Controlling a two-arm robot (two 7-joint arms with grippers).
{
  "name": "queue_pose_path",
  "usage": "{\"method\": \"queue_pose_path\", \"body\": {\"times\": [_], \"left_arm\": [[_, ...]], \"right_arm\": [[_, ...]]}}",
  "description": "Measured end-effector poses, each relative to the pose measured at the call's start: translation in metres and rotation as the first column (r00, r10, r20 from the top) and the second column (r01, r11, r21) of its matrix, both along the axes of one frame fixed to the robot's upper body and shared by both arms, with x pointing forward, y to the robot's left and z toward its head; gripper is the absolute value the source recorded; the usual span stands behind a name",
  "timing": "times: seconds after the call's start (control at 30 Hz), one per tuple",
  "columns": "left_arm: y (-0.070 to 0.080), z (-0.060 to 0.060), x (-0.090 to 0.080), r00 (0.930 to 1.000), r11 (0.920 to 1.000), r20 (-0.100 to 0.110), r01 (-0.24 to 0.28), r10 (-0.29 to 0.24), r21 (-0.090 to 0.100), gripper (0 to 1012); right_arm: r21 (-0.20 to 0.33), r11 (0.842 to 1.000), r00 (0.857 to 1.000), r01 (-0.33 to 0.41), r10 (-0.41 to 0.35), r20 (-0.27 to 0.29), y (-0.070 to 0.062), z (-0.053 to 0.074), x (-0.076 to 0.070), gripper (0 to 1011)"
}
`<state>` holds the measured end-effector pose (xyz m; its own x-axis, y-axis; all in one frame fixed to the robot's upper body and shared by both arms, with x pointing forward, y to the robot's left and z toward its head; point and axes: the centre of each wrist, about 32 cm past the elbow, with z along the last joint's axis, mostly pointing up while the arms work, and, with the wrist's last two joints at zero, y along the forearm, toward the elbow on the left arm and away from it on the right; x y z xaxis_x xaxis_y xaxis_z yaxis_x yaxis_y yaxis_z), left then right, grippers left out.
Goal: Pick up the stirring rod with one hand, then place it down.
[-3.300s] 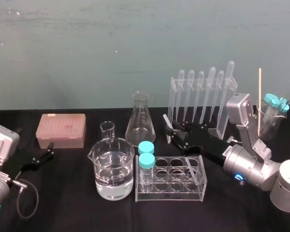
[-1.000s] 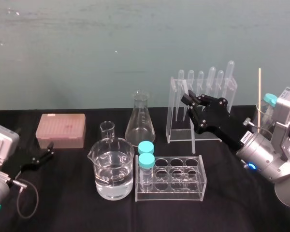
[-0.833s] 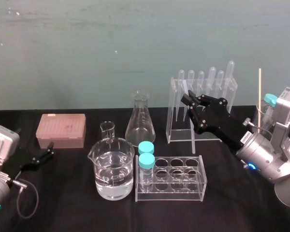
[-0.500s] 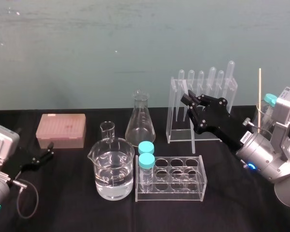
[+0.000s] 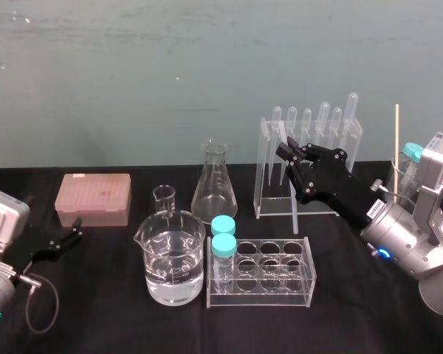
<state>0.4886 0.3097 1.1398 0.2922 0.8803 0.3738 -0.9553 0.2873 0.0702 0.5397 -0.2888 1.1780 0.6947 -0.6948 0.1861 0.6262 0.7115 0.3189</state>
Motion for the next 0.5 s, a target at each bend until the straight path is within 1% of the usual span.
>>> {"method": "queue_pose_path", "body": {"times": [0.5], "left_arm": [[0.0000, 0.0000, 0.0000, 1.0000, 1.0000, 0.000, 0.000, 0.000, 0.000, 1000]], "right_arm": [[0.000, 1.000, 1.000, 0.000, 0.000, 0.000, 0.0000, 0.0000, 0.0000, 65]]}}
